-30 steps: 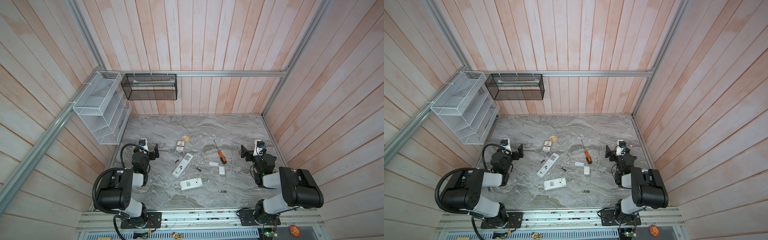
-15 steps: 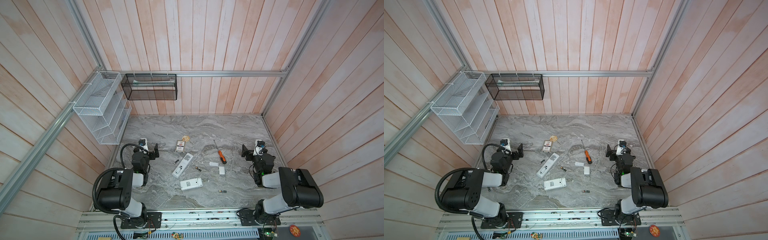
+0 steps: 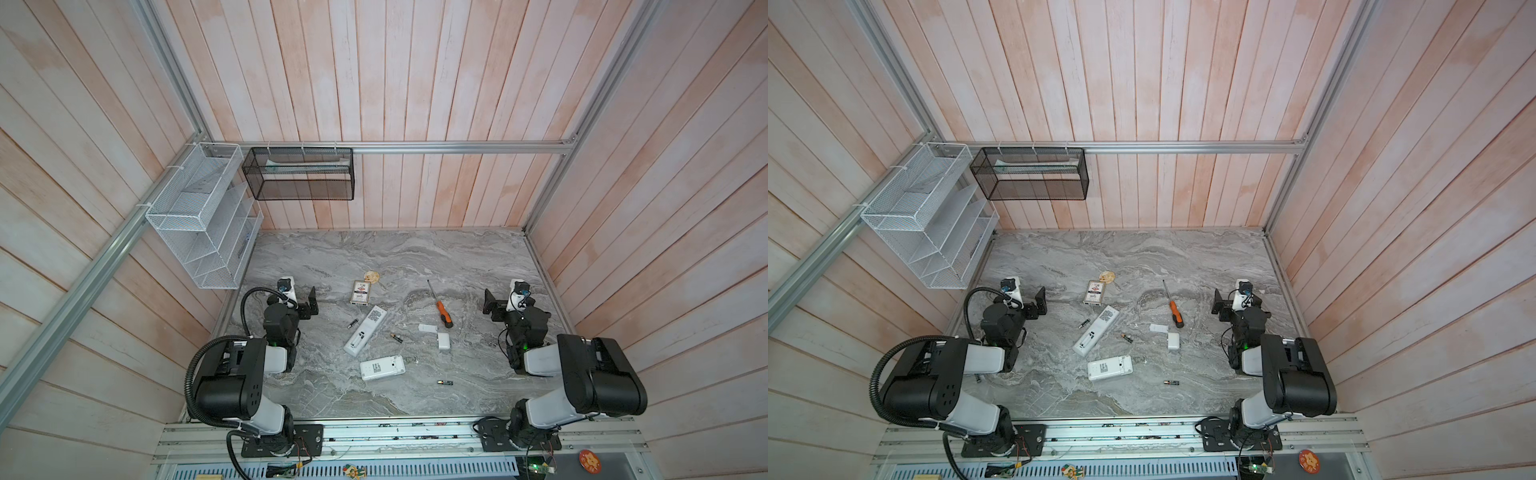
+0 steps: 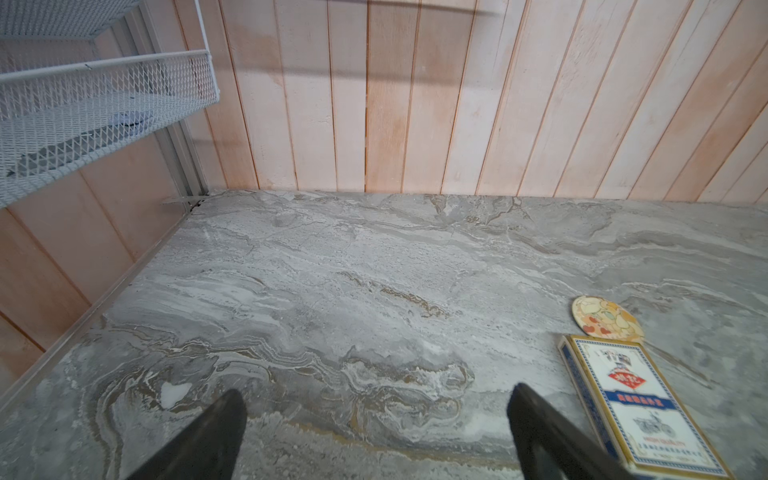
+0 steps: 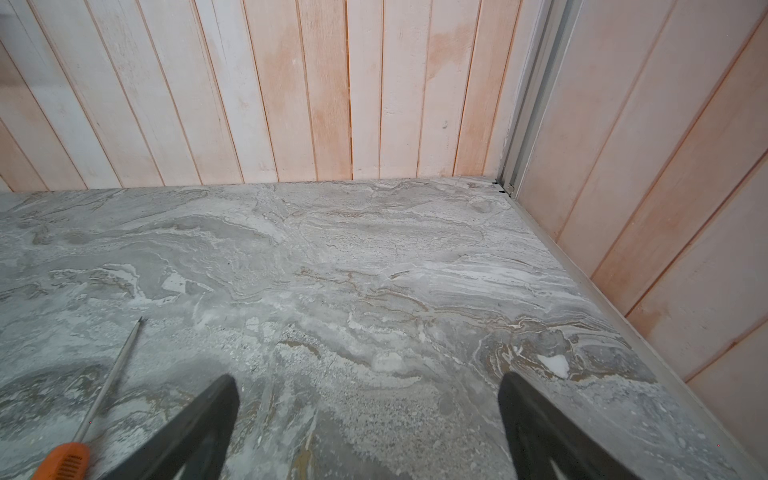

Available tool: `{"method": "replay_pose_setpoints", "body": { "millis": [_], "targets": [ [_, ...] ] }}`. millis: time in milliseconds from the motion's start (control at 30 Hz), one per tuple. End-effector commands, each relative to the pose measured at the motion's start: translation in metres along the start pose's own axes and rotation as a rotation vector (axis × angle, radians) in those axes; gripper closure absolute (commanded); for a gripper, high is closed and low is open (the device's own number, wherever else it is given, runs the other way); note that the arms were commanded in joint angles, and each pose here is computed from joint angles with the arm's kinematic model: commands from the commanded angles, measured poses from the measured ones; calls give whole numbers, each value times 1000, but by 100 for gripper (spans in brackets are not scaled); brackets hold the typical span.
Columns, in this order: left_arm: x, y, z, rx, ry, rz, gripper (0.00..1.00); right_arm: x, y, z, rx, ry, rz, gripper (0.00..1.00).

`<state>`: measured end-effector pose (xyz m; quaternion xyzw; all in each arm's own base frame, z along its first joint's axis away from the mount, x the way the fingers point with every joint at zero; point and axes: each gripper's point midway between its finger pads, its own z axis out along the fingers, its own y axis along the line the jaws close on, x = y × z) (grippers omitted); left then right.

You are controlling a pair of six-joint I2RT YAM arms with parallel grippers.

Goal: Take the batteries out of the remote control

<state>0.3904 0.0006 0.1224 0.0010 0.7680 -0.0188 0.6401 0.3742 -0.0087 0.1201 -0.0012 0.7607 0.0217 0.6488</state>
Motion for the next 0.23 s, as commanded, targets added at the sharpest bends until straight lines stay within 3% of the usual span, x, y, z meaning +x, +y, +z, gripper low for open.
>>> {"method": "replay_pose_setpoints", "body": {
  "millis": [0, 200],
  "targets": [
    [-3, 1, 1, 3, -22, 15, 0, -5, 0, 4, 6, -10, -5, 2],
    [-4, 0, 0, 4, -24, 14, 0, -5, 0, 3, 6, -11, -5, 2]
  ]
}}
